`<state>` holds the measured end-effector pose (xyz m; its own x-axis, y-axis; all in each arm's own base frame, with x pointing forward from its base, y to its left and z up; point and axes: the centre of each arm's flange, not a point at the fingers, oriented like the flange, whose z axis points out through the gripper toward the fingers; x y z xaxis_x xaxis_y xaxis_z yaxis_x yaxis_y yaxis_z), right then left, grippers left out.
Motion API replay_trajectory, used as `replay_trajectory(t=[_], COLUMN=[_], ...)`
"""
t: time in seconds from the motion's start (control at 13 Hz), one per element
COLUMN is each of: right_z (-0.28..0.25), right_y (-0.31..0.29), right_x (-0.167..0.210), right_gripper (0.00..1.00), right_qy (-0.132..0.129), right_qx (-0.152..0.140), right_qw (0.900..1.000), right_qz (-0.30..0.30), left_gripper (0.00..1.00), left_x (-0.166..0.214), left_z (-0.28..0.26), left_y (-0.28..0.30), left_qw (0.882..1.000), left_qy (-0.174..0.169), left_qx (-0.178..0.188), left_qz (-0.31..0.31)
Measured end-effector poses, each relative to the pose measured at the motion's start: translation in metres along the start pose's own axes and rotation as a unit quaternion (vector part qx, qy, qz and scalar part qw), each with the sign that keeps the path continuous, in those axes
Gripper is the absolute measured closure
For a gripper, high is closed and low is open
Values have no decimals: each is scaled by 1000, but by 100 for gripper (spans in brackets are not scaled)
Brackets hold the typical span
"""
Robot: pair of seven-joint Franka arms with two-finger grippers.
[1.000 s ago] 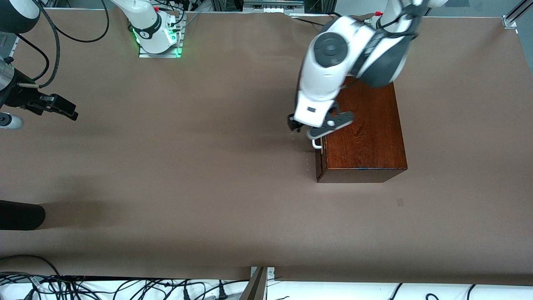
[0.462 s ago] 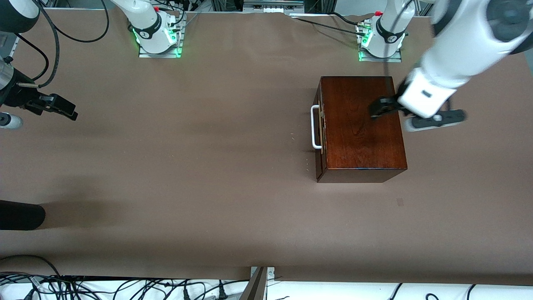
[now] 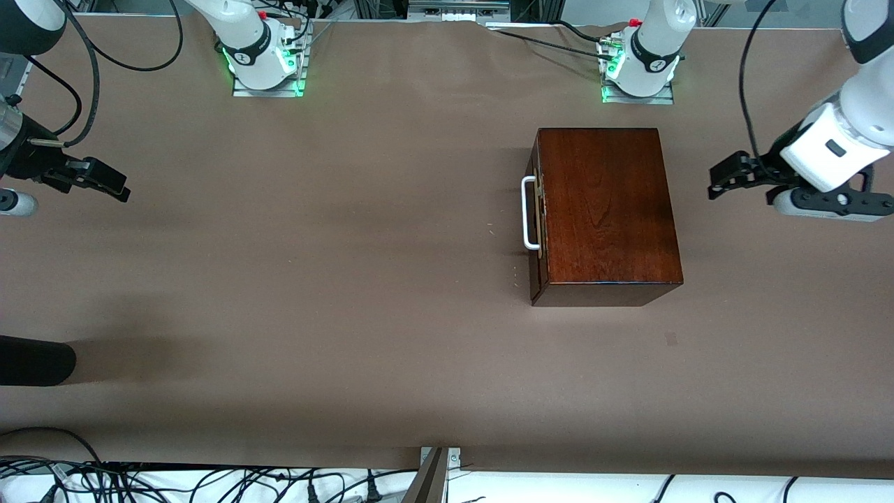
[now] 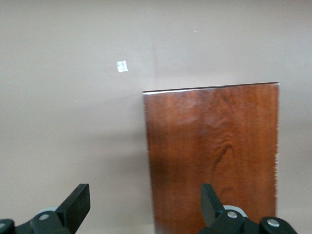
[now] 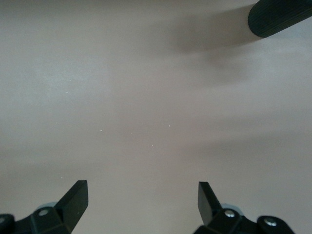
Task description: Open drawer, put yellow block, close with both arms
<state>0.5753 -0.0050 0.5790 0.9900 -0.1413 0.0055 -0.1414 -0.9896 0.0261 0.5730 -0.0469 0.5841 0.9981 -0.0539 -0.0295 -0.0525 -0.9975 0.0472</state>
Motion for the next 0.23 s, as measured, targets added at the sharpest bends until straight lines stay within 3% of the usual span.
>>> replay_trajectory(t=[0.23], right_z=[0], right_y=[0], right_x=[0], right_gripper=[0], right_qy=[0], right_qx=[0], right_qw=[1000], right_qz=[0], left_gripper=[0], left_x=[-4], left_z=[-9], left_y=[-4], left_qw=[1000], left_qy=[8], left_qx=[5], left_qz=[4])
